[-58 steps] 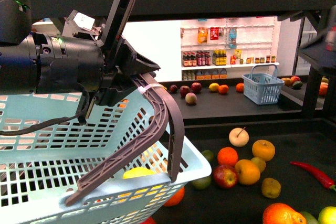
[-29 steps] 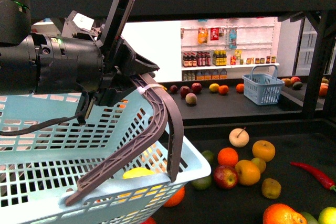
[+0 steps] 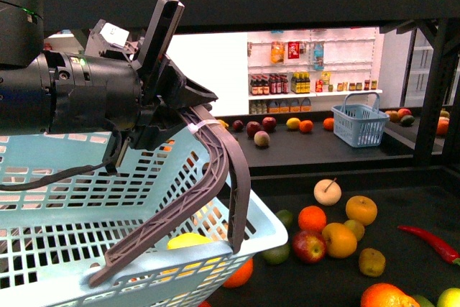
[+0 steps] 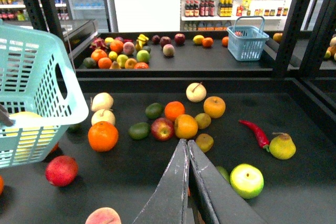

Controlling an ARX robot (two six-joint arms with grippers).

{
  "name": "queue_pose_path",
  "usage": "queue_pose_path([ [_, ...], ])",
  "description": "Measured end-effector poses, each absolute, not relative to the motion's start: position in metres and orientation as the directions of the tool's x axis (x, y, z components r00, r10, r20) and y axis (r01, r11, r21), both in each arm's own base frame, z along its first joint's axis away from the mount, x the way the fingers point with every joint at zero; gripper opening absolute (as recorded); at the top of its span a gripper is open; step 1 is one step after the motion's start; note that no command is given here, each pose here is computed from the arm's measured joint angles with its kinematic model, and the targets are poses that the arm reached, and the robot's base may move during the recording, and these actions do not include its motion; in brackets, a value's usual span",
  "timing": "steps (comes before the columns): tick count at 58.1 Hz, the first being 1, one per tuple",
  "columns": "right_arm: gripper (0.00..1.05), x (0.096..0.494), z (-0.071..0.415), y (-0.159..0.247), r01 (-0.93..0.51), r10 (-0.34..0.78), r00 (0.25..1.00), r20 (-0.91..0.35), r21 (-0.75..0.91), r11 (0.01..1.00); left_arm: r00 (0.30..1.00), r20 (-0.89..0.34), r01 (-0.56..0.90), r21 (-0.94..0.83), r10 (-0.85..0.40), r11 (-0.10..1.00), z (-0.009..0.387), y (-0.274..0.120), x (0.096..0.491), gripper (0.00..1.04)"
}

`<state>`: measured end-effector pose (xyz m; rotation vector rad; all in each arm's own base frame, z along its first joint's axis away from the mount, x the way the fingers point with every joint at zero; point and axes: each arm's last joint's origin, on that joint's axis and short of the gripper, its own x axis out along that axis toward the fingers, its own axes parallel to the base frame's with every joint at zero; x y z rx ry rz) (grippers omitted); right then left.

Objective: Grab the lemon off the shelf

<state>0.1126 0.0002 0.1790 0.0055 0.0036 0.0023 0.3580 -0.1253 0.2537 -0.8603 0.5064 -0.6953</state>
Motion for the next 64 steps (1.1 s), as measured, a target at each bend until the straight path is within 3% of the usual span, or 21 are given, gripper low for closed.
queue_pose_path([
  [37,0.04,0.097,0.168,0.000,-0.001,0.001,1.000,0.011,0.002,1.000,0.673,-0.128,0.342,-0.820,-0.728,0.460,0.253,-0.125,0.358,0.10],
  [48,0.43,0.097,0.168,0.000,-0.002,0.002,1.000,0.011,0.003,1.000,0.673,-0.128,0.340,-0.821,-0.728,0.459,0.253,-0.125,0.358,0.10],
  [64,0.87,0.097,0.168,0.000,-0.002,0.002,1.000,0.011,0.003,1.000,0.673,-0.128,0.341,-0.821,-0.728,0.459,0.253,-0.125,0.358,0.10],
])
